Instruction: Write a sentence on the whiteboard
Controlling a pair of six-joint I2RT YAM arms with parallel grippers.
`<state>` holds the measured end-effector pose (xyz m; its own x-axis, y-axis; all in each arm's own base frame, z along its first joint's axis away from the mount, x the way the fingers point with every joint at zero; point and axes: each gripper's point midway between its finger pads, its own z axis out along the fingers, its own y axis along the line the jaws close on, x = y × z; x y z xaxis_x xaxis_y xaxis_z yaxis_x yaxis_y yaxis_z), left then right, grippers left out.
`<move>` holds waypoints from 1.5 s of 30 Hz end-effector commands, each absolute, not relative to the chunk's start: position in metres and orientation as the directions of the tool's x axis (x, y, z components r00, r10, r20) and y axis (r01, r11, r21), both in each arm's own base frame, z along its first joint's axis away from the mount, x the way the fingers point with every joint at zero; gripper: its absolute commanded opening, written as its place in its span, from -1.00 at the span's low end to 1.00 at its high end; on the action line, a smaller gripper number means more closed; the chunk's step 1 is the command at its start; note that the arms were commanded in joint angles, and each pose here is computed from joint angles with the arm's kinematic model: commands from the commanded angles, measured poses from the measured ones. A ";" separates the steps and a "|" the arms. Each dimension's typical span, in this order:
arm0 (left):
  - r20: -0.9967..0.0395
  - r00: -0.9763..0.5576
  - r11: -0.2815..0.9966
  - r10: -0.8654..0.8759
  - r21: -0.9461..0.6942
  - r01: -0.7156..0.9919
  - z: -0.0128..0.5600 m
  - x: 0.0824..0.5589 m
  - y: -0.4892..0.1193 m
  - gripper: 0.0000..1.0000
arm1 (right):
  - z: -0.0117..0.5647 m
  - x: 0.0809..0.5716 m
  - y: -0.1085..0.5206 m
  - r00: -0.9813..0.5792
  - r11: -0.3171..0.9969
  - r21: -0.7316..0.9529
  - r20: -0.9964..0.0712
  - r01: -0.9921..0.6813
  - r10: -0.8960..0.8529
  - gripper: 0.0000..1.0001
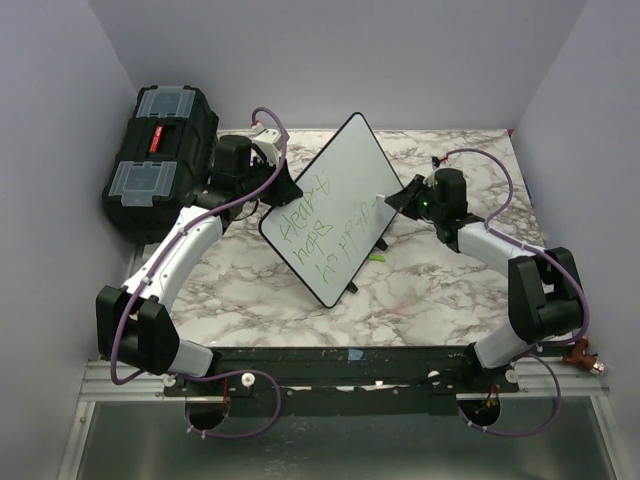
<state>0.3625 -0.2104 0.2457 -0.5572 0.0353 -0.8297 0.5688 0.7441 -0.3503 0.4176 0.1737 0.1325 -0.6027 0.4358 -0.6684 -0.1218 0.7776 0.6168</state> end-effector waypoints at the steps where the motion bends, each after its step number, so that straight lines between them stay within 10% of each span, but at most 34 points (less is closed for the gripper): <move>1: -0.839 -0.526 0.751 0.142 -0.255 0.609 0.230 0.363 -0.205 -1.00 | 0.131 0.416 0.179 -0.624 0.774 0.616 -0.666 -0.150 0.409 -0.99; 24: -0.841 -0.524 0.749 0.137 -0.258 0.610 0.232 0.361 -0.205 -1.00 | 0.091 0.372 0.174 -0.705 0.777 0.620 -0.599 -0.108 0.379 -0.99; 45: -0.842 -0.521 0.748 0.136 -0.257 0.611 0.233 0.360 -0.204 -1.00 | 0.152 0.430 0.144 -0.528 0.861 0.509 -0.737 -0.023 0.421 -0.99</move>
